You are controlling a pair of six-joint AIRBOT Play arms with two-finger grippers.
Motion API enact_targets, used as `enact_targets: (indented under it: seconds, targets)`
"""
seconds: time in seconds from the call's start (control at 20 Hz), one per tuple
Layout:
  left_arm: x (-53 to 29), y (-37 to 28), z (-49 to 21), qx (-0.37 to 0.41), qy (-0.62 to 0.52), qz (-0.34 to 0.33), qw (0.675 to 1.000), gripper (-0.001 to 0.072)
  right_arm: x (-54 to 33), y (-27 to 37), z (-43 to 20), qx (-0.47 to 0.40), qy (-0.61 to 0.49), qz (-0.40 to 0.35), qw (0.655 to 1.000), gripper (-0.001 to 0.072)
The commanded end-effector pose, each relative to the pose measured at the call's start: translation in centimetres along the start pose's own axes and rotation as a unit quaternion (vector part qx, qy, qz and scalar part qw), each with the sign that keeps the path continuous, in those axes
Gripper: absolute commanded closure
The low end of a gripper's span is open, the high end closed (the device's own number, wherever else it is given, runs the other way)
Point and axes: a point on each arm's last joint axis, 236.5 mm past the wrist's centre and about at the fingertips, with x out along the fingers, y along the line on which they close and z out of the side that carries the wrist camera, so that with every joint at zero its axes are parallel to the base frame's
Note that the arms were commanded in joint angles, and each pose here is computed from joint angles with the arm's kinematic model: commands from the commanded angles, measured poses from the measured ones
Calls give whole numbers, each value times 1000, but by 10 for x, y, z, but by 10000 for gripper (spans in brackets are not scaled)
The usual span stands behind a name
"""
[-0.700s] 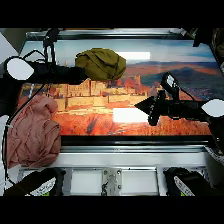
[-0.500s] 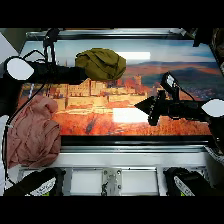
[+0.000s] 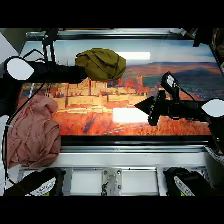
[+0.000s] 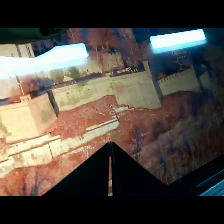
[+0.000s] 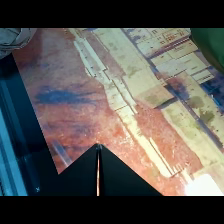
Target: Fold the clothes and pants, and hang the long-sleeved shirts on hangers.
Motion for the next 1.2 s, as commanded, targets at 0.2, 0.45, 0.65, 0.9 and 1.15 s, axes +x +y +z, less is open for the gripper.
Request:
enact_targets:
  seconds: [0.2, 0.45, 0.65, 0.9, 1.15]
  targets:
    - [-56, 147, -51, -16, 119, 211, 970, -12, 0, 0, 0, 0, 0, 0, 1000, 699]
    - [-132, 280, -155, -155, 157, 369, 903, -13, 1, 0, 0, 1, 0, 1, 1000, 699]
    - [-133, 324, -246, -246, 172, 388, 871, -13, 1, 0, 0, 2, 0, 1, 1000, 699]
    - [-110, 338, -290, -257, 174, 389, 868, -13, 1, 0, 0, 2, 0, 1, 1000, 699]
    - [-104, 334, -307, -278, 181, 387, 861, 203, 1, 0, 0, 2, 0, 1, 1000, 699]
